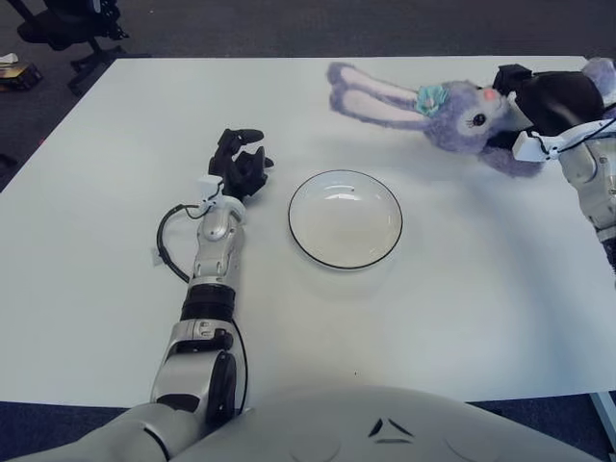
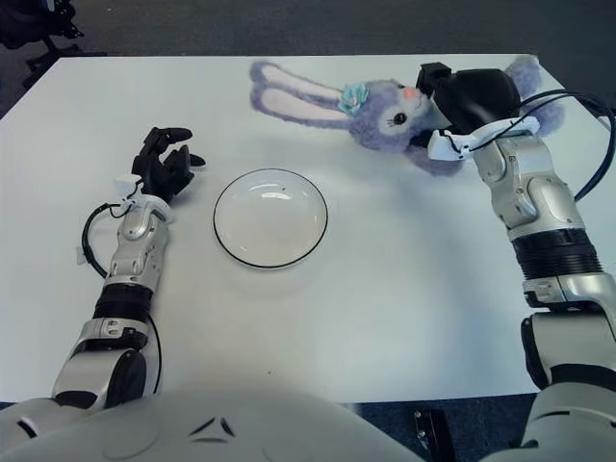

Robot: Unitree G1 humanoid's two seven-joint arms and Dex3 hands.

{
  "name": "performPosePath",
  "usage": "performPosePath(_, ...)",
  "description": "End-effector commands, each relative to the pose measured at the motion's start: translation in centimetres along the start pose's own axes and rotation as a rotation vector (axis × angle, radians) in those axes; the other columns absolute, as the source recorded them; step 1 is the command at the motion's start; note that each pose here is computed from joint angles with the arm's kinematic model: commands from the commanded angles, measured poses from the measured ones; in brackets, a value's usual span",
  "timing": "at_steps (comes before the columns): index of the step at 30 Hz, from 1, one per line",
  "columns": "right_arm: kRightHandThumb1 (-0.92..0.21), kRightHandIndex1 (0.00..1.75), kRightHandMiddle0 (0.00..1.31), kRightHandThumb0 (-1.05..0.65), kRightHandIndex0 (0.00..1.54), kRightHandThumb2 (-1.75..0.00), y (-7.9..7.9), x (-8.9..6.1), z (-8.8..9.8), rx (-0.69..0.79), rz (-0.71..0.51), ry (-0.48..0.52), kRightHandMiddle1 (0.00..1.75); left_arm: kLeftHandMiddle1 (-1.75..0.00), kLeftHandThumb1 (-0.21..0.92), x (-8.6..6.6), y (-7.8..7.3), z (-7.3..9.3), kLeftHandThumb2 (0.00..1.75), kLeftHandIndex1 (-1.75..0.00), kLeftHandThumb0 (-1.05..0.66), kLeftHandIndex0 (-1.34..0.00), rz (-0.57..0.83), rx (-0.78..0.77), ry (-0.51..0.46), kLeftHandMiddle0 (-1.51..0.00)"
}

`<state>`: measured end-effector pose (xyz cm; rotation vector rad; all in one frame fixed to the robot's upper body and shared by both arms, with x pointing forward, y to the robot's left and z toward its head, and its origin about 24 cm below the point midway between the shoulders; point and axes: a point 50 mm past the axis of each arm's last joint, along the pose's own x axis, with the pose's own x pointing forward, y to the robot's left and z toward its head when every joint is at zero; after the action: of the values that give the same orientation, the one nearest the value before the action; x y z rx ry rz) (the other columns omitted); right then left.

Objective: Put the doll into the plate.

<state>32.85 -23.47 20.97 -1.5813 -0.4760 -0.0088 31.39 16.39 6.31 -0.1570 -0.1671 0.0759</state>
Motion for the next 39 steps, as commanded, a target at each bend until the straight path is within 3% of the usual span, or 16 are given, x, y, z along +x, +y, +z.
performPosePath(1, -0.46, 1.75, 0.48, -0.41, 0.77, -1.13, -1.3, 0.1, 0.5, 0.003, -0.073, -0.067, 1.75, -1.52, 0.68, -0.9, 0.3, -1.3, 0.66, -1.36, -0.01, -0.41, 0.020, 0.003, 0.045, -0.58)
performPosePath(6, -0.46, 1.75, 0.49, -0.42, 0.76, -1.13, -1.9, 0.6, 1.5, 0.032, -0.115, -0.151, 1.75, -1.52, 0.68, -0.9, 0.3, -1.3, 0.66, -1.36, -0.01, -0.41, 0.021, 0.002, 0.046, -0.58)
performPosePath(21, -0.46, 1.75, 0.49, -0.42, 0.74, -1.13, -3.6, 1.4, 5.1, 0.075, -0.128, -0.254, 1.75, -1.52, 0.68, -0.8, 0.1, -1.4, 0.66, -1.36, -0.01, -0.41, 0.026, 0.006, 0.057, -0.58)
performPosePath(39, -0.45, 1.75, 0.49, -0.42, 0.72, -1.14, -2.2, 1.2, 8.8, 0.175, -0.031, -0.449, 1.75, -1.55, 0.71, -0.7, -0.3, -0.9, 0.63, -1.36, -0.01, -0.40, 0.032, 0.021, 0.057, -0.55)
